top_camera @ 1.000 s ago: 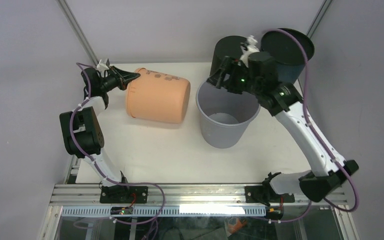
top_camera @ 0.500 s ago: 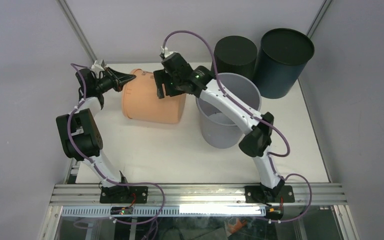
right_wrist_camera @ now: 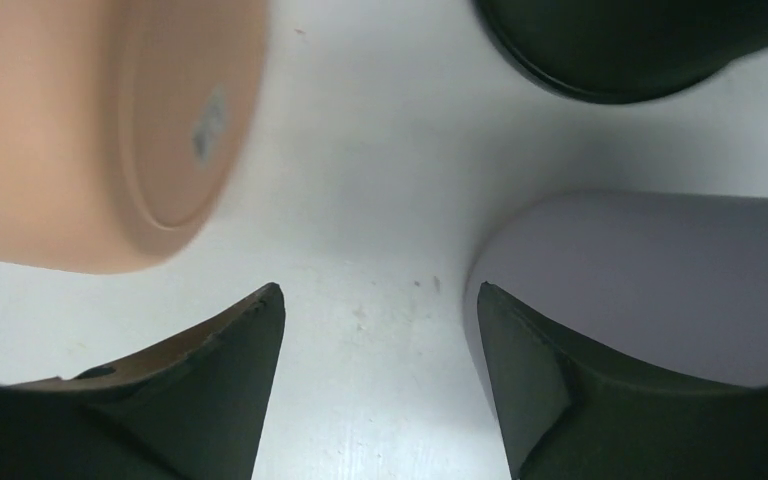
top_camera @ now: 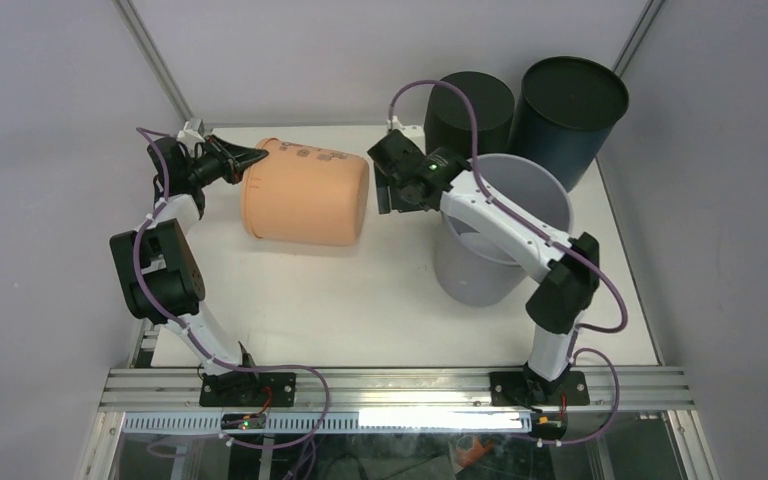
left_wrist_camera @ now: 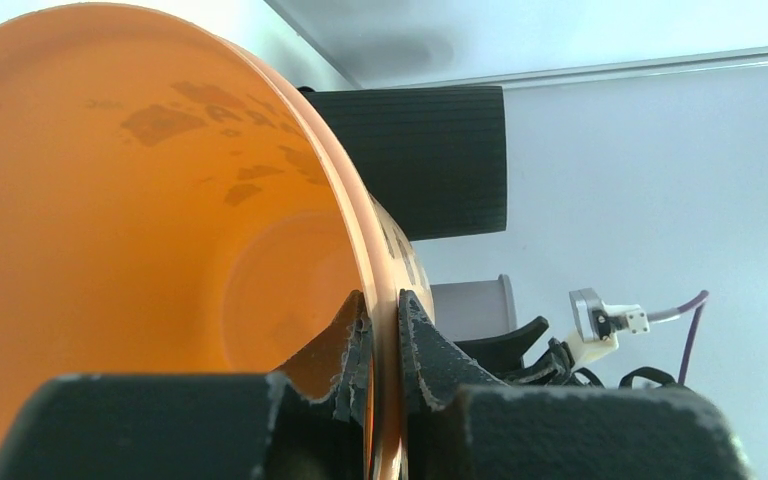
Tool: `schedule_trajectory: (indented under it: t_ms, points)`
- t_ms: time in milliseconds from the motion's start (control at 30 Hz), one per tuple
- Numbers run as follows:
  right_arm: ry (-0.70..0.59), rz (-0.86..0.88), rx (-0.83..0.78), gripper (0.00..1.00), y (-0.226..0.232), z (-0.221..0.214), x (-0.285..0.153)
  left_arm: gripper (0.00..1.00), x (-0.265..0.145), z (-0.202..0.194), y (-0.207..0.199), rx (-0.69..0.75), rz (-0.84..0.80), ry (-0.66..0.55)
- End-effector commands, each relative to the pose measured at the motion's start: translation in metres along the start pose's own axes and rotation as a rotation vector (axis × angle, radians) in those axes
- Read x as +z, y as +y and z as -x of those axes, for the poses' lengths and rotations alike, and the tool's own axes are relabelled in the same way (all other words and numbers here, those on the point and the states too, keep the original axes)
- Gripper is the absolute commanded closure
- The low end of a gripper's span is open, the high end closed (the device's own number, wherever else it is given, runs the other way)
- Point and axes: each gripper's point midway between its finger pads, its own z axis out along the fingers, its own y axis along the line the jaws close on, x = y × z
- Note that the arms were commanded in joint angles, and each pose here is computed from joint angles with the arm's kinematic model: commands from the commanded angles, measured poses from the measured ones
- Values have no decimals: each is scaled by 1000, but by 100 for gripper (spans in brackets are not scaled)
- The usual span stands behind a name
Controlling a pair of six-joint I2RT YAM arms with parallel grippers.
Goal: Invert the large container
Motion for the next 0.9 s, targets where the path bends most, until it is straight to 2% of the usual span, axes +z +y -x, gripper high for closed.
schedule_trajectory:
  t_ms: [0, 100, 167, 233, 467, 633, 700, 767, 867]
  points:
    - [-114, -44, 144, 26, -42, 14, -35, 100, -6, -17, 81, -116, 196, -8]
    - [-164, 206, 170, 25, -2, 28, -47, 100, -5, -18, 83, -118, 202, -9]
    - [-205, 408, 211, 21, 33, 42, -55, 100, -5, -18, 82, -115, 203, -9]
    - [-199, 517, 237, 20, 59, 51, -52, 100, -6, -18, 82, -119, 208, -12]
    - [-131, 635, 328, 18, 100, 68, -8, 100, -9, -19, 84, -77, 245, -14]
    - [-89, 721, 355, 19, 122, 65, 4, 98, -9, -18, 86, -59, 274, -1]
    - [-80, 749, 361, 19, 127, 64, 3, 72, -9, -16, 89, -46, 300, 2]
    - [-84, 754, 364, 18, 127, 64, 2, 52, -10, -14, 88, -14, 343, -3]
    - [-96, 740, 367, 18, 123, 65, 1, 32, -12, -10, 85, 56, 427, -19]
